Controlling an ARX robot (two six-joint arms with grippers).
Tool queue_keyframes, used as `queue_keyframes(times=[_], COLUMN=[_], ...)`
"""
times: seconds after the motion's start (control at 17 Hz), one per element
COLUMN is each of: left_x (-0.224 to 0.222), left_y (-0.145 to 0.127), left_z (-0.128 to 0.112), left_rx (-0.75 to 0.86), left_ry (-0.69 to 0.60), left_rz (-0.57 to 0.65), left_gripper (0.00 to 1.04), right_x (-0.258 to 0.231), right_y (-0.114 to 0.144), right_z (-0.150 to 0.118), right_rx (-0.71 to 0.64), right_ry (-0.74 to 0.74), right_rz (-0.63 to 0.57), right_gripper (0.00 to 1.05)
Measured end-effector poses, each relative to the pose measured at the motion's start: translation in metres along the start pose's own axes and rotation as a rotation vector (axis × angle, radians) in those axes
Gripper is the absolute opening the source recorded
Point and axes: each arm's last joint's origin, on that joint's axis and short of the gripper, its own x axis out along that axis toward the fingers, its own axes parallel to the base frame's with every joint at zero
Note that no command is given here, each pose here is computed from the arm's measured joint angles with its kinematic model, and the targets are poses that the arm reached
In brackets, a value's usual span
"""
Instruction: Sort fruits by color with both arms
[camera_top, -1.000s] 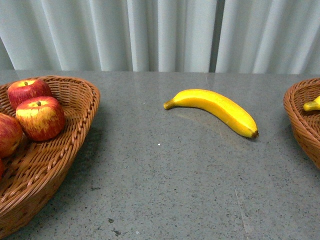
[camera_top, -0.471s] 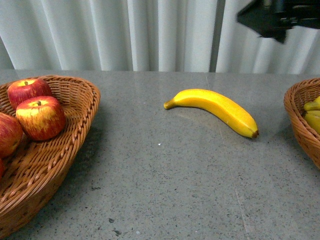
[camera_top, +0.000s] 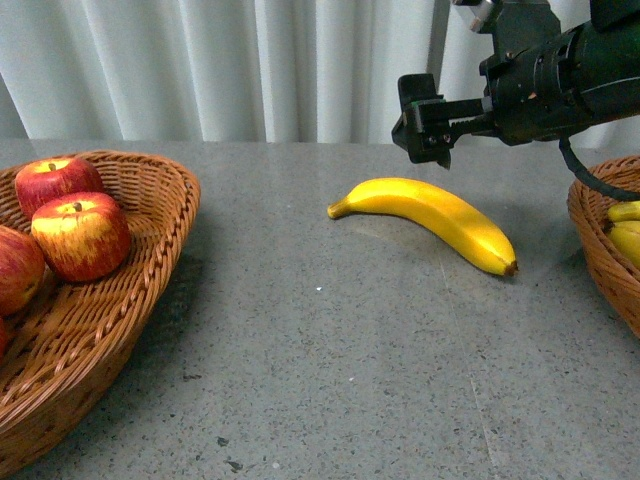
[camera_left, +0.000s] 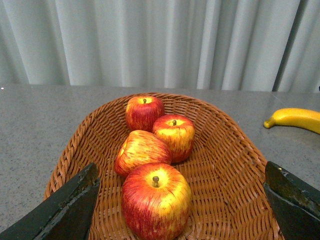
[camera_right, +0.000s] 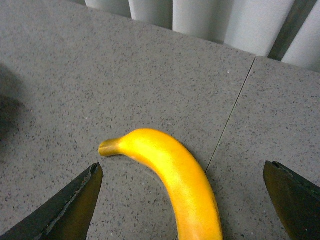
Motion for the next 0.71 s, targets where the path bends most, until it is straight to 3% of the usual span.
queue_keyframes(times=[0.35, 0.71], left_x=[0.0, 0.0], left_y=[0.0, 0.0], left_z=[0.0, 0.0], left_rx=[0.0, 0.0], left_ry=[0.0, 0.0], left_rz=[0.0, 0.0], left_gripper=[0.98, 0.98], right_x=[0.009, 0.029], right_y=[-0.004, 0.0], right_z=[-0.021, -0.029], right_rx=[-0.151, -0.196], right_ry=[0.122, 0.197], right_rz=[0.005, -0.026], right_gripper=[0.98, 0.98])
